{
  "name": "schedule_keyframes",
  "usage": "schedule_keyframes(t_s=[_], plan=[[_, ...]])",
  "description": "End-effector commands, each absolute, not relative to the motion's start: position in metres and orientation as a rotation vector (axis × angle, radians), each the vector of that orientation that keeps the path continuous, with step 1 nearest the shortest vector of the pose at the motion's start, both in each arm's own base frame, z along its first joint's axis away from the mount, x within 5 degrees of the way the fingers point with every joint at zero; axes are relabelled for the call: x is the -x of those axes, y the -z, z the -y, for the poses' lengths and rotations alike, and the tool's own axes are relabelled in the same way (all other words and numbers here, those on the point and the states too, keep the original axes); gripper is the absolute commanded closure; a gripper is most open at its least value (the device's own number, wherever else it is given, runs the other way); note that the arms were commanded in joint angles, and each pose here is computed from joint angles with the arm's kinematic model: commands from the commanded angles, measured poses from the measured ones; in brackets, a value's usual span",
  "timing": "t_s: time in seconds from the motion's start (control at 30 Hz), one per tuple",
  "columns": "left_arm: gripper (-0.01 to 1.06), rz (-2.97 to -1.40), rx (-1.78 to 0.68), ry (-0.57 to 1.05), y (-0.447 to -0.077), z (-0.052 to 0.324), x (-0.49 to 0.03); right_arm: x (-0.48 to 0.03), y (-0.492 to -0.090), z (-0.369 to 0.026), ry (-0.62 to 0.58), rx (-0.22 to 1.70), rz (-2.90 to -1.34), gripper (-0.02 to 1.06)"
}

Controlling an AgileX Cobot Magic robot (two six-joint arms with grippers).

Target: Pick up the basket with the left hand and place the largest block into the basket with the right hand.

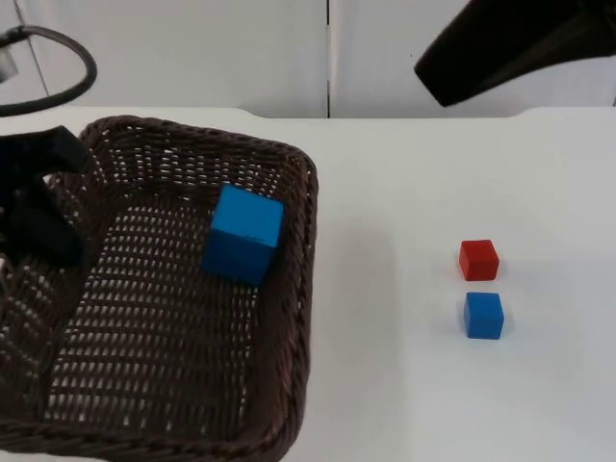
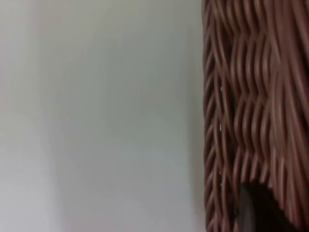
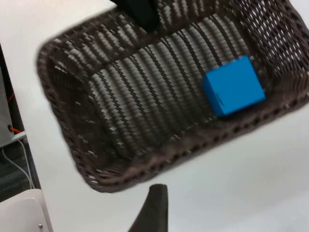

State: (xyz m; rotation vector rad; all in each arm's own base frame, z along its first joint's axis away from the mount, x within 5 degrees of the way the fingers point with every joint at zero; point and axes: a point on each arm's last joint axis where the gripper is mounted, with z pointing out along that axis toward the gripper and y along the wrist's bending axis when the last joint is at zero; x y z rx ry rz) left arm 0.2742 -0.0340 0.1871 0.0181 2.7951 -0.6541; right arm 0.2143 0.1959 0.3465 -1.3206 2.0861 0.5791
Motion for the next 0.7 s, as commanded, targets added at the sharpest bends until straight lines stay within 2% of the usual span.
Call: schedule_keyframes(t_s=[0.0,0.23,0.67], plan=[[1.05,-2.739,0.027,0.750,-0.183,0.039,-0.284,-0.210,-0.353,-0.192,-0.585,1.310,-2.071,0.26],[1.05,-2.732,0.028,0.847,-0.151,0.043,-0.309,-0.202,-0.363,-0.186,-0.586,1.310,-2.045,0.26],[1.05,-2.755,0.039,0.887,-0.109,0.045,-0.333,-0.200,-0.365,-0.185,-0.591,1.299,-2.048,0.26]])
